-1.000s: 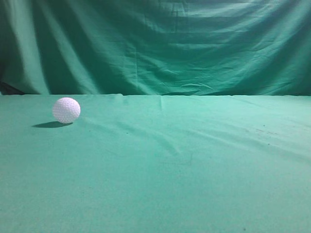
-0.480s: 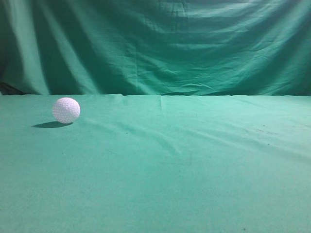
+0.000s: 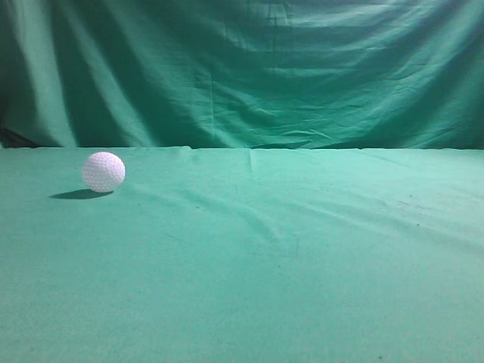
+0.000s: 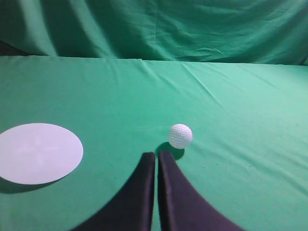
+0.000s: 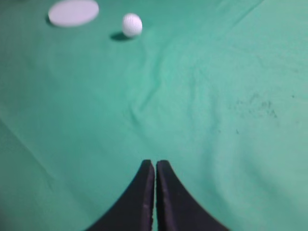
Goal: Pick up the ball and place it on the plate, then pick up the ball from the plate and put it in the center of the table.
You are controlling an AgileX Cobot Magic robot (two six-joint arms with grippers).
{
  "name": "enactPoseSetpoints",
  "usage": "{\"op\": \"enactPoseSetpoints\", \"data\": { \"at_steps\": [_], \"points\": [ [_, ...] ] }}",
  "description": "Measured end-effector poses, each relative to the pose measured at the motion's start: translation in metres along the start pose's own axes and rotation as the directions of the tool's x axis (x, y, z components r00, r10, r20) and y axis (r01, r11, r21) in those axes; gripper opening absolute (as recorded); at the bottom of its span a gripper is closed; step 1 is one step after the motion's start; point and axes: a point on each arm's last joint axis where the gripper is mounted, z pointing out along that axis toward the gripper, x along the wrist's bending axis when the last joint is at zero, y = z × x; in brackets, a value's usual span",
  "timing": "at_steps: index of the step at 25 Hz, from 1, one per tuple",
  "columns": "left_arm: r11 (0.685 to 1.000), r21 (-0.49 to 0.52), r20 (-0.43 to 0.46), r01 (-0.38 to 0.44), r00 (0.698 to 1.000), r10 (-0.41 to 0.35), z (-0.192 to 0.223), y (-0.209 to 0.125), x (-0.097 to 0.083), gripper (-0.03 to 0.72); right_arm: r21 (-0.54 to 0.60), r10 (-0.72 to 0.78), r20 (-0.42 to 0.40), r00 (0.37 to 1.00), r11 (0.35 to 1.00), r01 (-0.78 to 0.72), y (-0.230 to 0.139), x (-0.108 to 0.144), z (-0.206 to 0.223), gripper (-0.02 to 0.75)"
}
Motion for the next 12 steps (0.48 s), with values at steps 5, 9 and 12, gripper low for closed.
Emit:
{"op": "enactPoseSetpoints", "data": {
  "at_steps": [5,9,12],
  "points": [
    [1.0,-0.002,-0.001,0.0,1.0,0.0,0.0,0.0001,0.0001,0.0,0.042,-0.128,0.026,0.991,0.991,0.127,-0.0038,-0.0028,0.0,0.0],
    [1.0,-0.002,-0.001,0.0,1.0,0.0,0.0,0.0001,0.0001,0.0,0.041,-0.137,0.027,0.99,0.99,0.135,-0.0037,-0.003,0.0,0.0],
    [1.0,-0.002,-0.001,0.0,1.0,0.0,0.0,0.0001,0.0001,0.0,0.042,-0.136,0.029,0.99,0.99,0.134,-0.0037,-0.0031,0.0,0.0]
  ]
}}
